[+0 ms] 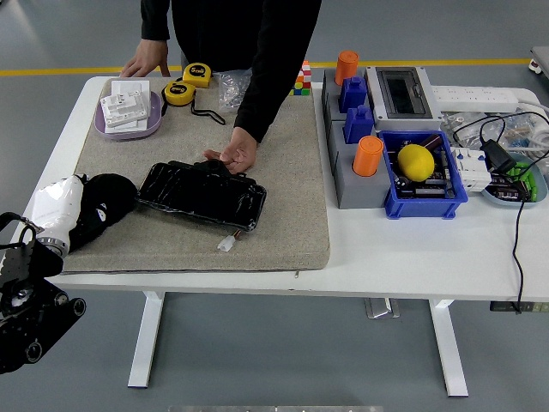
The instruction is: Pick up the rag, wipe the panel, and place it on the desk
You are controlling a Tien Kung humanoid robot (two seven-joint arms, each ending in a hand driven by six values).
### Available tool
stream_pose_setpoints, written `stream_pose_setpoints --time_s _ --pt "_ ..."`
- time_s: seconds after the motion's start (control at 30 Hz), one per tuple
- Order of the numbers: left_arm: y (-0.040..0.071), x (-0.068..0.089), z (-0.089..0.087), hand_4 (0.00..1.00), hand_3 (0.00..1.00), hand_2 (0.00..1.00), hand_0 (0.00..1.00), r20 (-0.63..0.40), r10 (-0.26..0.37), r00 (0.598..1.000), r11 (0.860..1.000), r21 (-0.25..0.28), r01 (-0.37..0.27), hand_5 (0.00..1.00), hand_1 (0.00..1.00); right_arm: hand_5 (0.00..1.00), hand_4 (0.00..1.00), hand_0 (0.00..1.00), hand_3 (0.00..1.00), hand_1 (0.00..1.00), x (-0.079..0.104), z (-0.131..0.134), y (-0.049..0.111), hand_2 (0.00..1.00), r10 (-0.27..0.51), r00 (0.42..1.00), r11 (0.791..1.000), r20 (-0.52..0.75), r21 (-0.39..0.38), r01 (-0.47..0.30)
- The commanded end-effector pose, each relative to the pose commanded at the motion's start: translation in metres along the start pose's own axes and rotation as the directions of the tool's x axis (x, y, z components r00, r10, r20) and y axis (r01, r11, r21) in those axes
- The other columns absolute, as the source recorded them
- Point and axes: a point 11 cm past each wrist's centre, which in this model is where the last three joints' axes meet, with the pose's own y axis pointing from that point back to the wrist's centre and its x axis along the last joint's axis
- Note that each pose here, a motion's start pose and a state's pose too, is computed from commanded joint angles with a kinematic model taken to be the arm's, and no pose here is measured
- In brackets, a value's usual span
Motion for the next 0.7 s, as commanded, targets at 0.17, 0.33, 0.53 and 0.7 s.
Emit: stream_pose_setpoints --time_s 0.17,0.33,0.53,0.7 --pt "-0.0012 0.002 -0.0003 0.774 0.691 0.838 0.457 -0.012 -0.015 1.0 1.0 0.001 0.015 0.247 0.814 0.562 0.998 0.742 0.62 0.655 0.0 -0.0007 0.0001 0.696 0.001 1.0 1.0 -0.001 0.001 -0.001" --pt "-0.0023 0.0024 -0.0025 0.893 0.801 0.874 0.49 -0.025 -0.038 0.999 0.999 0.006 0.038 0.391 0.844 0.562 0.998 0.741 0.619 0.655 0.0 -0.0011 0.0001 0.696 0.001 1.0 1.0 -0.001 0.002 -0.001" --pt "-0.002 0.0031 -0.0036 0.947 0.815 0.89 0.501 -0.031 -0.054 0.998 0.999 0.002 0.054 0.489 0.861 0.559 0.998 0.742 0.618 0.655 0.0004 -0.0009 0.0001 0.696 0.003 1.0 1.0 -0.001 0.001 -0.003" --pt "-0.0029 0.0092 -0.0045 0.964 0.814 0.893 0.505 -0.043 -0.043 0.998 0.999 -0.003 0.043 0.532 0.866 0.558 0.998 0.741 0.617 0.655 0.0003 -0.0013 0.0001 0.696 0.002 1.0 1.0 0.0 0.002 -0.002"
